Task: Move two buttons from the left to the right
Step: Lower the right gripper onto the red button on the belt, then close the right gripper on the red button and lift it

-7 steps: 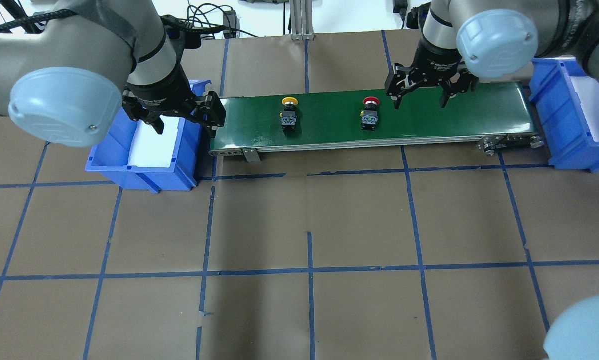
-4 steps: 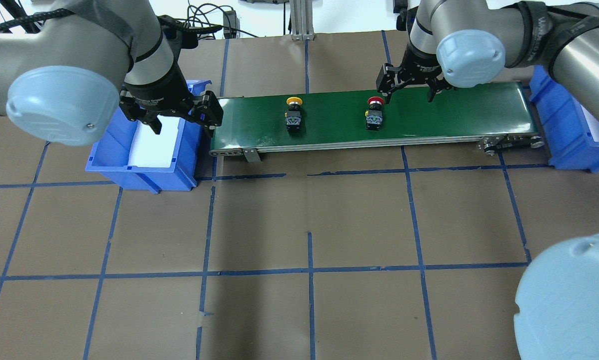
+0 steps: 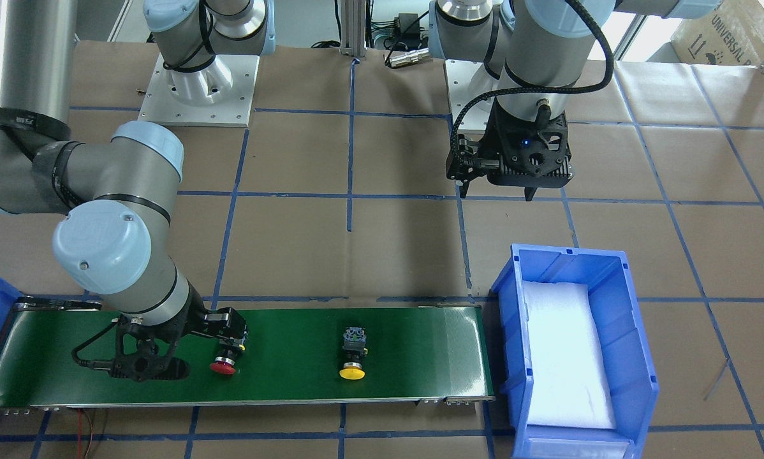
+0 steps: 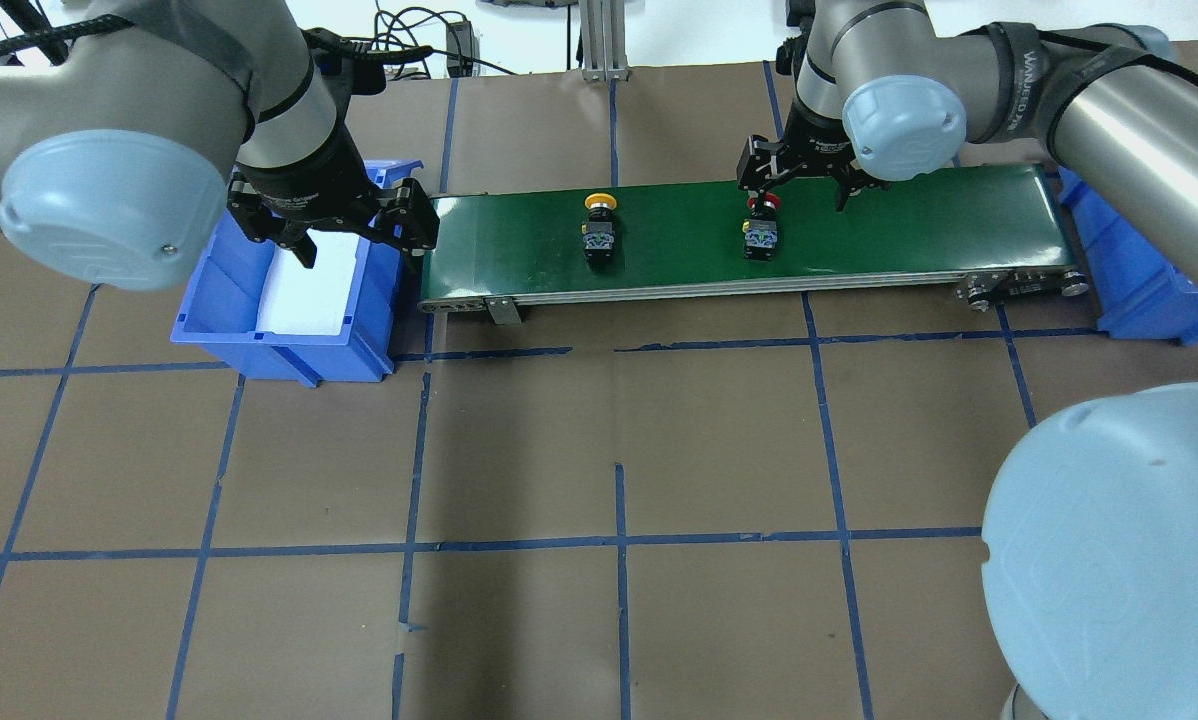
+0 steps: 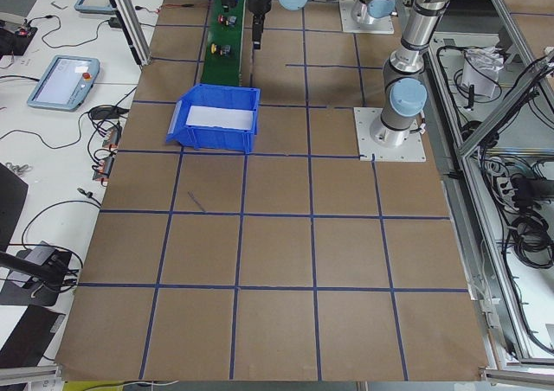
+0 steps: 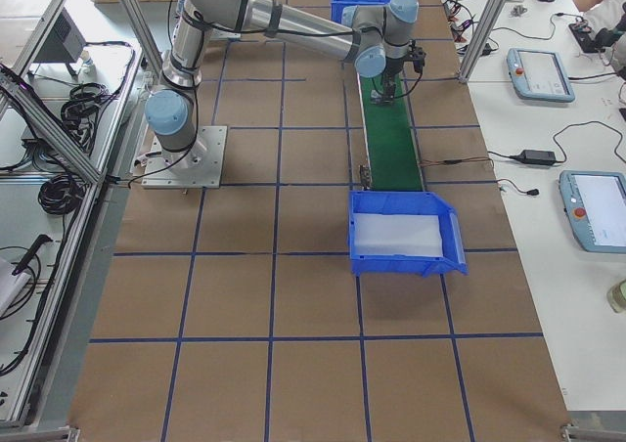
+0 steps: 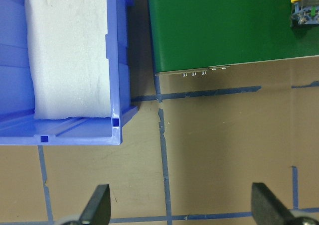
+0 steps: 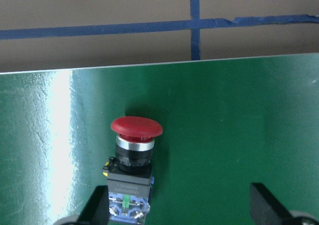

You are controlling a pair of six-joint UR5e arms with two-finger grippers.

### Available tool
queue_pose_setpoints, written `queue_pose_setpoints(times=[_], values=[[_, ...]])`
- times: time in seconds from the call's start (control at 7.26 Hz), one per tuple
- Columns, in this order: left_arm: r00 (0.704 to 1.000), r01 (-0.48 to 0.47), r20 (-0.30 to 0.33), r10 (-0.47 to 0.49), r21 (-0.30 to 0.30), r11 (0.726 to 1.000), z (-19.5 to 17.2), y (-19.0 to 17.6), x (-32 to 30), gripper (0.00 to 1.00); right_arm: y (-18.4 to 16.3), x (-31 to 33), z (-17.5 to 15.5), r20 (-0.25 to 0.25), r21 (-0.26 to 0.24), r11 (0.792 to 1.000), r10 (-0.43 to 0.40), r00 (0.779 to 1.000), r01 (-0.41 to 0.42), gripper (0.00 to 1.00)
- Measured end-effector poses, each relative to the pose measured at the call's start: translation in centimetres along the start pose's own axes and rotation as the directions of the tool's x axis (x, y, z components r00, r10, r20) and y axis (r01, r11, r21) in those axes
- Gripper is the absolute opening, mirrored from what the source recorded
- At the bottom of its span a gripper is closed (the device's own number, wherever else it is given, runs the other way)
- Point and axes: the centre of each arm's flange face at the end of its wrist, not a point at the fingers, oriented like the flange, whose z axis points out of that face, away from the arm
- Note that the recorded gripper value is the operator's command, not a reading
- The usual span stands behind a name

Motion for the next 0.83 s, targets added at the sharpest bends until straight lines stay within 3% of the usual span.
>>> queue_pose_setpoints(times=[0.28,0.83], values=[[1.0,0.014,-0.008,-0.014,0.008,1.0,-0.5,-0.3,-0.2,1.0,-0.3,-0.7,1.1,0.003,-0.01,1.0,0.021,1.0,-0.021,1.0],[1.0,0.024,-0.013,-0.025,-0.072,0.997,-1.0,-0.2,-1.0,1.0,-0.3,-1.4,2.3,-0.007,-0.001,0.999,0.042,0.999,-0.042,1.0]])
